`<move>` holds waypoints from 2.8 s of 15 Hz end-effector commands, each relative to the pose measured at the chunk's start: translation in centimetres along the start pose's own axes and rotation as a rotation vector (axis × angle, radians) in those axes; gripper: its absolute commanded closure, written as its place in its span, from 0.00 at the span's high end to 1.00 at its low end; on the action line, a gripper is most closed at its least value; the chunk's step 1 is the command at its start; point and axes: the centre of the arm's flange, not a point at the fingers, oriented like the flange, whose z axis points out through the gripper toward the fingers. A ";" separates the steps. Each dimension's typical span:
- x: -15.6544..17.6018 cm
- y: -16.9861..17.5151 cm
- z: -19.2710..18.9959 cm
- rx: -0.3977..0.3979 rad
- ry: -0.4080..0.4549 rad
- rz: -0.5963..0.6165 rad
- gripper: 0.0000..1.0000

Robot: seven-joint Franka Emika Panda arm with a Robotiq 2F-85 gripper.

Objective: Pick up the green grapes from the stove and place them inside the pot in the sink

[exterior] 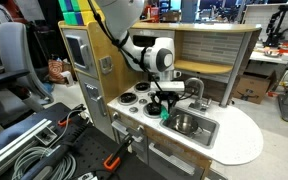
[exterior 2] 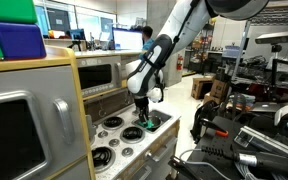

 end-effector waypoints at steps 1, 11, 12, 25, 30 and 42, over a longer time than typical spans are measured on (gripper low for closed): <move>-8.9 3.5 -1.5 -0.016 0.120 0.160 0.17; -13.1 7.5 -2.0 -0.077 0.264 0.301 0.17; -12.1 7.1 -2.1 -0.070 0.264 0.290 0.17; -6.3 7.9 -2.0 -0.116 0.189 0.385 0.17; -3.6 8.4 -1.2 -0.137 0.137 0.417 0.17; -3.6 7.1 -2.1 0.002 0.060 0.371 1.00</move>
